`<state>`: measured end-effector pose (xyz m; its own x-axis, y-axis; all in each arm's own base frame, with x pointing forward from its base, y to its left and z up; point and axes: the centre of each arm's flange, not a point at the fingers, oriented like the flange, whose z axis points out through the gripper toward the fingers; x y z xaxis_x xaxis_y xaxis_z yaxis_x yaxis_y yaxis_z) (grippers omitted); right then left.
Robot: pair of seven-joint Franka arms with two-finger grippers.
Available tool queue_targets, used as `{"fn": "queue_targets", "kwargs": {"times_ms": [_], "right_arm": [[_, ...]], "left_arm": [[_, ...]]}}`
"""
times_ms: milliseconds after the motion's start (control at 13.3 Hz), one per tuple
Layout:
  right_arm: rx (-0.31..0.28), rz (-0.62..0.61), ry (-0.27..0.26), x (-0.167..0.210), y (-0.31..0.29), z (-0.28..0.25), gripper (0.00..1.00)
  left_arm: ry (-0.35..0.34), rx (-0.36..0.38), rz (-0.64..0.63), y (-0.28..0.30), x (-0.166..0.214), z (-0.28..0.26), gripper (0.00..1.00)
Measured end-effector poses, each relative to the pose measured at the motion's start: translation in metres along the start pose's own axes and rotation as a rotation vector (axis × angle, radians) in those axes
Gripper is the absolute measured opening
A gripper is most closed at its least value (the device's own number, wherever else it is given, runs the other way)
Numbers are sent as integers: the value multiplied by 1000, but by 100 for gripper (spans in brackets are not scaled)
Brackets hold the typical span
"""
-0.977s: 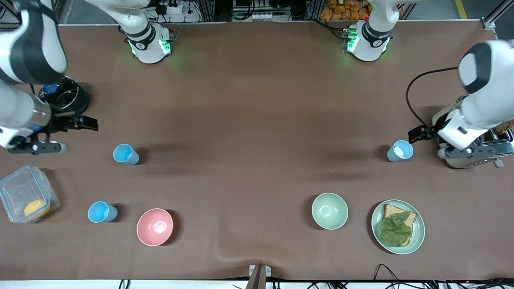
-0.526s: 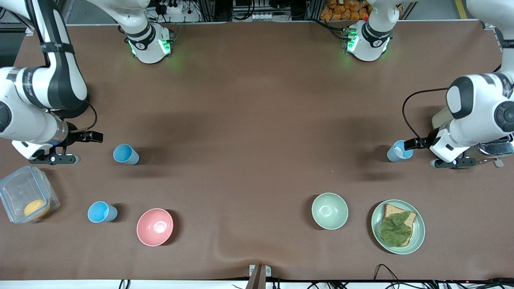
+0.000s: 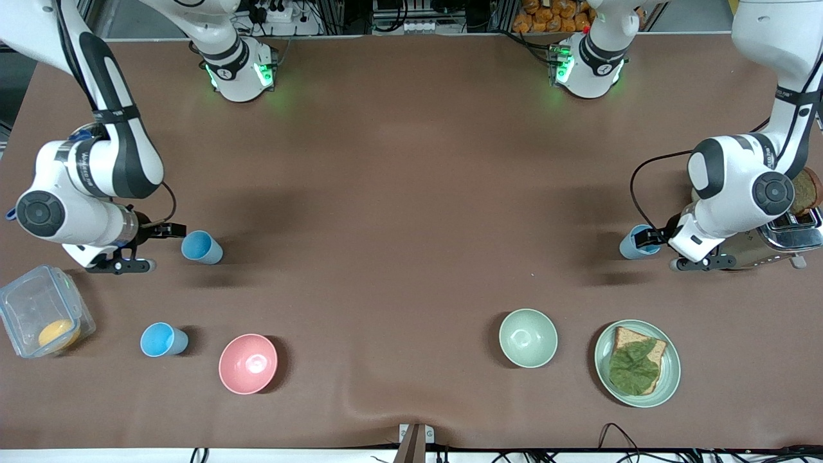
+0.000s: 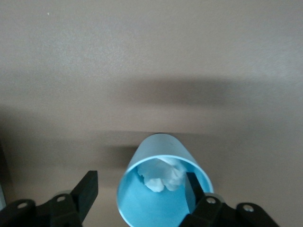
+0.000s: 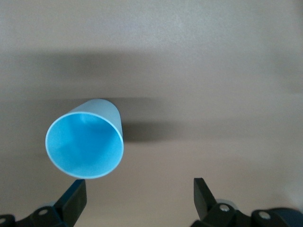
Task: Stack blue cups with both arms
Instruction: 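Carry the blue cup with the left gripper toward the table middle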
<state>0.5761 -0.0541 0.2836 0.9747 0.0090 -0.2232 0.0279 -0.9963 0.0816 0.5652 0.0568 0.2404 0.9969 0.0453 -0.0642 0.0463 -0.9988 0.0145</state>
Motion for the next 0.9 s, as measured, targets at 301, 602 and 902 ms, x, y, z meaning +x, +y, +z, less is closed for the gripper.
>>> {"fn": "queue_targets", "kwargs": {"times_ms": [301,602,902], "right_arm": [[8,0,51,-5,0,24,100],[10,-8,104,0,-5,23,100],[15,-12,105,1,-8,38,100]], "left_arm": [[-3,-2,9,-5,-1,3,52],[-3,-3,13,-3,-1,4,10],[22,-7,42,11,5,-5,3]]}}
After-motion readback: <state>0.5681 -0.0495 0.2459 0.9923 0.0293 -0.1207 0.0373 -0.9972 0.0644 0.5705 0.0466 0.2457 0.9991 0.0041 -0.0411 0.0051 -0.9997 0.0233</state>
